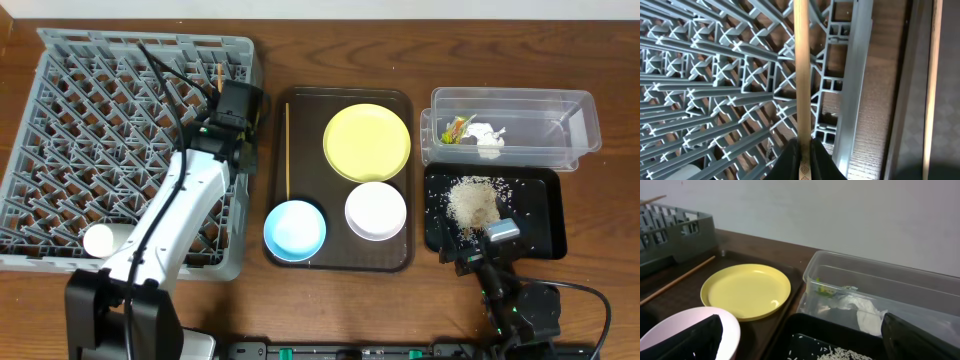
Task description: Sort waste into correct bins and load items into the dishwasher
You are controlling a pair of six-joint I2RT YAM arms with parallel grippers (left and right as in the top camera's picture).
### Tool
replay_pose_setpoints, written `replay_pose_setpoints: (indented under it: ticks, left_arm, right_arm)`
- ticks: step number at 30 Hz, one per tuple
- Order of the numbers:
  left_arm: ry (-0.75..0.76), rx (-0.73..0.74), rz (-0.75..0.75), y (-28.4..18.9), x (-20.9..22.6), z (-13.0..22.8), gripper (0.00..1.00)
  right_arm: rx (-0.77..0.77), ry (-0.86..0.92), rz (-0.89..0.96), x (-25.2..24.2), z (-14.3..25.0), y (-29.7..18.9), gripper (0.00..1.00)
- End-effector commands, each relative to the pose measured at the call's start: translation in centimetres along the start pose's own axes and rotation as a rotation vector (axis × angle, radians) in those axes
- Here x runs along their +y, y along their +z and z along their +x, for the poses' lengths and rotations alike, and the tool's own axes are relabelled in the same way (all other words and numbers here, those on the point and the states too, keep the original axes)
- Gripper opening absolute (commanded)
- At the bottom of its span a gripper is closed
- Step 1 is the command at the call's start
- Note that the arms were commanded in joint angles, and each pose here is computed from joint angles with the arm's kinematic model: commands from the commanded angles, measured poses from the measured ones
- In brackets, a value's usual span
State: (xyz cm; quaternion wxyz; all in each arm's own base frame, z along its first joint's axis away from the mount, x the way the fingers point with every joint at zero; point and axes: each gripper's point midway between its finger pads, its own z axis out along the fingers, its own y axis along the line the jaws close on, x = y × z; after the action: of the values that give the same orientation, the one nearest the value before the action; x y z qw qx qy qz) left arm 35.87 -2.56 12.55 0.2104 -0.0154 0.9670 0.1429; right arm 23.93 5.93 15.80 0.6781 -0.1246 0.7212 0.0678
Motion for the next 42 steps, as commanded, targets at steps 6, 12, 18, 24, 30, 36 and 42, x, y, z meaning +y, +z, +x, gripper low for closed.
replay_pose_setpoints:
  ticks: [6, 12, 18, 24, 30, 36, 42]
  left_arm:
    - [0.008, -0.017, -0.014, -0.5, 0.5, -0.3, 0.17]
    - [0.0, -0.073, 0.22, -3.6, -3.1, -1.4, 0.54]
    - [0.05, -0.039, 0.518, -4.9, -9.5, -0.4, 0.54]
    - [0.078, 0.006, 0.436, 0.2, -11.0, 0.4, 0.55]
    - [0.083, 0.064, 0.428, 4.2, -12.9, 1.2, 0.54]
    - [0.106, 0.127, 0.414, 6.7, -14.0, 2.8, 0.53]
    - [0.118, 0.186, 0.399, 8.5, -14.4, 4.4, 0.37]
  right_arm:
    - [-0.003, -0.009, 0.003, -0.1, 0.0, 0.0, 0.99]
    - [-0.003, -0.009, 0.003, -0.1, 0.0, 0.0, 0.99]
    - [-0.003, -0.009, 0.003, -0.1, 0.0, 0.0, 0.99]
    - [-0.003, -0.009, 0.003, -0.1, 0.0, 0.0, 0.99]
    - [-0.003, -0.009, 0.003, -0.1, 0.0, 0.0, 0.99]
    - [-0.003, -0.009, 0.003, -0.1, 0.0, 0.0, 0.99]
    - [-0.003, -0.009, 0.002, -0.1, 0.0, 0.0, 0.99]
